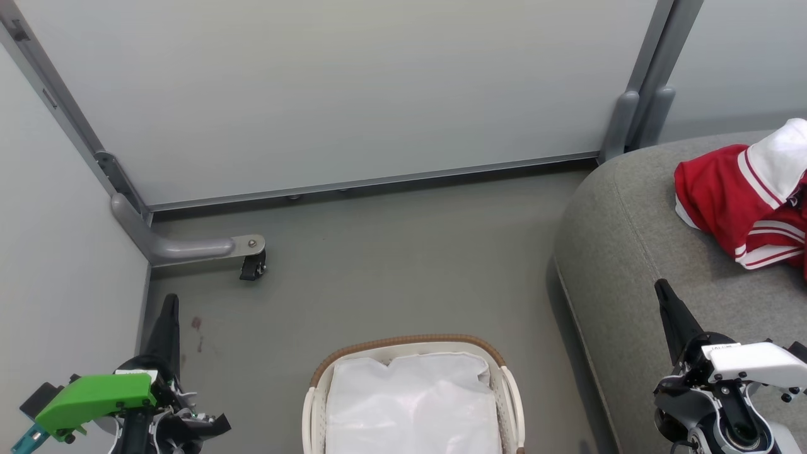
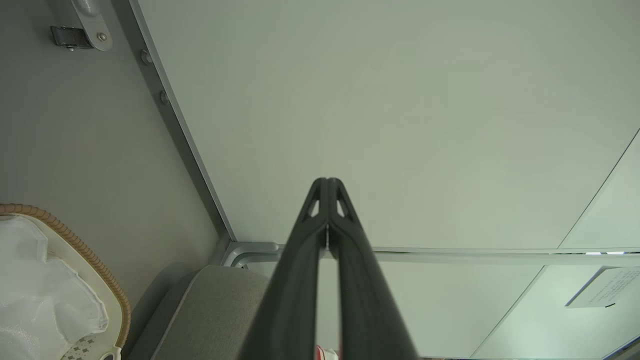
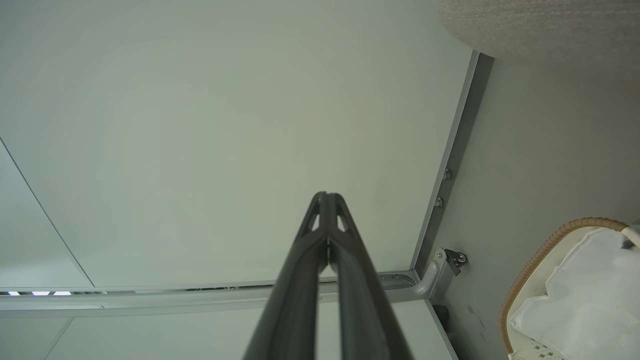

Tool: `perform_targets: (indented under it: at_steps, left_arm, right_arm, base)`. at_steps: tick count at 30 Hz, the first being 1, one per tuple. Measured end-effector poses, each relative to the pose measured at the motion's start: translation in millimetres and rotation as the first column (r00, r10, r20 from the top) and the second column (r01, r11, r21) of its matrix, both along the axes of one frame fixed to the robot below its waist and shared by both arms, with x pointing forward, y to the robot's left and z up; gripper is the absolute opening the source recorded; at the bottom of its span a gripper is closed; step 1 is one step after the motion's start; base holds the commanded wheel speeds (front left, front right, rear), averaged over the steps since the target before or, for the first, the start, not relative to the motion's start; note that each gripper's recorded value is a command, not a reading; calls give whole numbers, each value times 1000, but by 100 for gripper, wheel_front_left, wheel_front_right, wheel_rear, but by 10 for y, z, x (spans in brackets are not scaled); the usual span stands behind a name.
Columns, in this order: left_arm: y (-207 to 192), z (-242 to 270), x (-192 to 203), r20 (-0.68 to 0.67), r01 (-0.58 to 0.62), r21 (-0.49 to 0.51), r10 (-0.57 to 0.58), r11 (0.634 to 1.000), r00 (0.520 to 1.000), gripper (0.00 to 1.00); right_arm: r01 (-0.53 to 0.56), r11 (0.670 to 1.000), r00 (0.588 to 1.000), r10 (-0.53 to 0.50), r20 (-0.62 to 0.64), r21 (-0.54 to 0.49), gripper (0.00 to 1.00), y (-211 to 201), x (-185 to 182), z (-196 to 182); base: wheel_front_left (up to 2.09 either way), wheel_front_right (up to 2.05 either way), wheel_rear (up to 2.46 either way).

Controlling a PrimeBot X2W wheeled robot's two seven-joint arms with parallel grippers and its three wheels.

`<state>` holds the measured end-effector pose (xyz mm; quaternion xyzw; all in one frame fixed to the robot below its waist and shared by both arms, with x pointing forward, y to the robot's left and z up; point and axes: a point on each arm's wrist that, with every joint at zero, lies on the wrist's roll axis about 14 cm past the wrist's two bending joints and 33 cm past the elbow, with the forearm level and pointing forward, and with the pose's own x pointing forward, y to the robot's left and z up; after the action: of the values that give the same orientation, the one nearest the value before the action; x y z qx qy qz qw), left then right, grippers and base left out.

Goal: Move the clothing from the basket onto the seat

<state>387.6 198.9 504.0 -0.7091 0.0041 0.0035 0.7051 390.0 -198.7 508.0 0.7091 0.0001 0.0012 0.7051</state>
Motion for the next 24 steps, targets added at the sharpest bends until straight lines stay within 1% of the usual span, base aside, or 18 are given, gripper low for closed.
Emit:
perform_targets:
  at_steps: [24]
  left_arm:
    - [0,0,0,0,0,0,0,1000,1000,0]
  right_arm:
    - [0,1000,1000,0,0,0,0,0,0,0]
  base:
    - [0,0,0]
